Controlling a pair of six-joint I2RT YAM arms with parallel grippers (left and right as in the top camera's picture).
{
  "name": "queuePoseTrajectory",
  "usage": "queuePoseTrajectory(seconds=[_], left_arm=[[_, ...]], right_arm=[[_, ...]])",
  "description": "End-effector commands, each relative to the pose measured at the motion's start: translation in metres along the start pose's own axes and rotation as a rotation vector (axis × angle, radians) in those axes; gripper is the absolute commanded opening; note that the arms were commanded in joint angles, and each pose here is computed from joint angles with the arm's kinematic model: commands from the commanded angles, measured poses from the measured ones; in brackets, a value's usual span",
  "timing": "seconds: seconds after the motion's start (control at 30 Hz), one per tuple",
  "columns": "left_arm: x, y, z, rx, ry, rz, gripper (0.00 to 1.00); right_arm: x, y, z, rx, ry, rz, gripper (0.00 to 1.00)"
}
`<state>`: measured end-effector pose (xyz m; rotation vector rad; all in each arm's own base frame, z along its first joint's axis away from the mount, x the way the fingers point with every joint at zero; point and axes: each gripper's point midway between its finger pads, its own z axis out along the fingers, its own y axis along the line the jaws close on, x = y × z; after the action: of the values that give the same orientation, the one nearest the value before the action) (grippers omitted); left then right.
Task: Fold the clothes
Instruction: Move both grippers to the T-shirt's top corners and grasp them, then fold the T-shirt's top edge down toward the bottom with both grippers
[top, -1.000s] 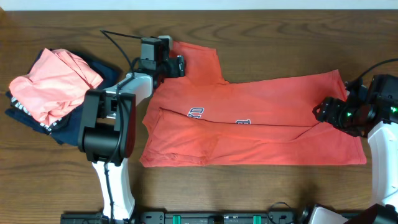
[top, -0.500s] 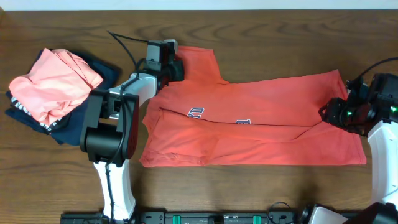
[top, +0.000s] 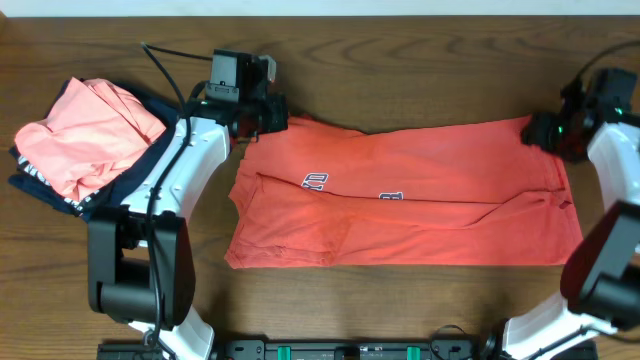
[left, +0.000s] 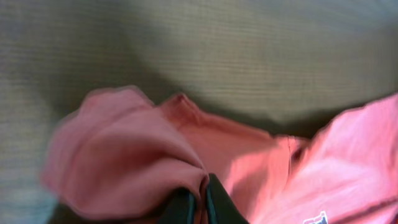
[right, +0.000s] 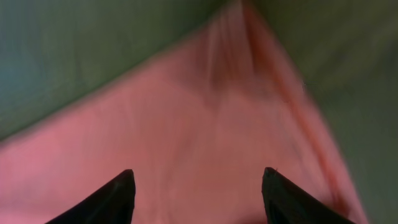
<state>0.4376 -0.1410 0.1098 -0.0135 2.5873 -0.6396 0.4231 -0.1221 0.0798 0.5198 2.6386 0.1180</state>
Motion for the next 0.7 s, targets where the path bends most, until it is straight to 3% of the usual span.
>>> queuePoseTrajectory(seconds=[0.0, 0.13, 0.5, 0.53, 0.6, 0.67], left_arm=[[0.009, -0.001, -0.004, 0.005, 0.041, -0.017, 0.06], [0.023, 0.003, -0.005, -0.013, 0.098, -0.040, 0.06], [0.025, 0.004, -0.005, -0.016, 0.106, -0.043, 0.06], [0.025, 0.004, -0.005, -0.016, 0.106, -0.043, 0.06], [0.025, 0.004, -0.005, -0.015, 0.106, -0.043, 0.06], [0.025, 0.004, -0.005, -0.016, 0.106, -0.043, 0.06]], right_arm=[[-0.014, 0.001, 0.022, 0.032, -0.023, -0.004, 0.65], [-0.017, -0.020, 0.052, 0.127, -0.043, 0.088, 0.66], [-0.023, -0.025, 0.101, 0.119, -0.089, 0.112, 0.64], [-0.022, -0.026, 0.103, 0.119, -0.087, 0.113, 0.61], [-0.022, -0.026, 0.103, 0.120, -0.087, 0.106, 0.45], [-0.023, -0.027, 0.100, 0.122, -0.085, 0.094, 0.16]])
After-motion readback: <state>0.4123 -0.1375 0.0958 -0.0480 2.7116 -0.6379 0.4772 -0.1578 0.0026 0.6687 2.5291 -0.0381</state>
